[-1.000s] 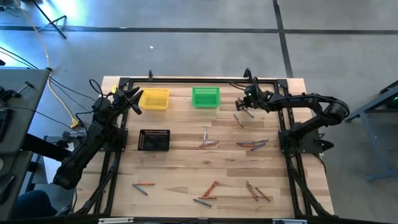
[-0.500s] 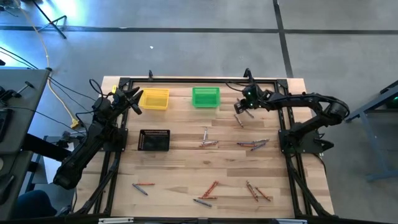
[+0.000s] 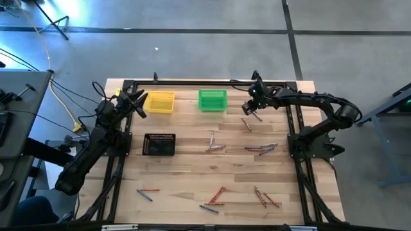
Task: Sort crayons
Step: Put the blue crayon into the yellow bin
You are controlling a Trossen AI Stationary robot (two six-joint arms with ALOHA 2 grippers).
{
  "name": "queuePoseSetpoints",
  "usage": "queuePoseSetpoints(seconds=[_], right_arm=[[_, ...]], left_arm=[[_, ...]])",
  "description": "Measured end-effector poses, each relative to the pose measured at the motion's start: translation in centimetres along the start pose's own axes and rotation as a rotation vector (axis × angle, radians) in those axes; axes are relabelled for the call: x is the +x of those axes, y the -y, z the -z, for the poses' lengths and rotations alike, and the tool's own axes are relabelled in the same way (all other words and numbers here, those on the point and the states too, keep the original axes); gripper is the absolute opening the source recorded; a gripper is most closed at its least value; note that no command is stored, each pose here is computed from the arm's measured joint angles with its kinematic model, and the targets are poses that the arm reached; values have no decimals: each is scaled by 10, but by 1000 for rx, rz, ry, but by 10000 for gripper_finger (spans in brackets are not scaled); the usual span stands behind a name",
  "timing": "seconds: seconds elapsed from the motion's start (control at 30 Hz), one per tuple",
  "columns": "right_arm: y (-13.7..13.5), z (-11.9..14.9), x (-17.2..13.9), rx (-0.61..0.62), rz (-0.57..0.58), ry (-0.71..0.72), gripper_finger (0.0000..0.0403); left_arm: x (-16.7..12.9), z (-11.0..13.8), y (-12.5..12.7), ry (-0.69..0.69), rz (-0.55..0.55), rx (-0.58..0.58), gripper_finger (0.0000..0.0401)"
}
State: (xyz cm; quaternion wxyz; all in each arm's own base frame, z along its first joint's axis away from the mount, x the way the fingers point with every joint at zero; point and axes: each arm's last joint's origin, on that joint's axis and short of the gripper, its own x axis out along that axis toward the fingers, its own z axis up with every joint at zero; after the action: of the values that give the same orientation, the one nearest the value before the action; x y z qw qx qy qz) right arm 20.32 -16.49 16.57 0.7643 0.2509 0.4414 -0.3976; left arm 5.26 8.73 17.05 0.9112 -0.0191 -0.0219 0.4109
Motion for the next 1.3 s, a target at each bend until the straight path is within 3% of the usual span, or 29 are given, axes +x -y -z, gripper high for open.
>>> queuePoseSetpoints(seconds=[0.33,0.63,0.97,1.1,1.3], right_arm=[[-13,-22,44,-54,27,-173,124],[-21,-50,54,-132,105,-308,124],[-16,-46,62,-153,126,-405,123],[-16,-45,63,-153,119,-406,104],[-16,-45,64,-155,121,-405,45]], left_arm=[[0,0,0,0,-1,0,117],[0,0,0,0,0,0,117],[0,0,0,0,0,0,117],[0,0,0,0,0,0,117],[0,0,0,0,0,0,117]])
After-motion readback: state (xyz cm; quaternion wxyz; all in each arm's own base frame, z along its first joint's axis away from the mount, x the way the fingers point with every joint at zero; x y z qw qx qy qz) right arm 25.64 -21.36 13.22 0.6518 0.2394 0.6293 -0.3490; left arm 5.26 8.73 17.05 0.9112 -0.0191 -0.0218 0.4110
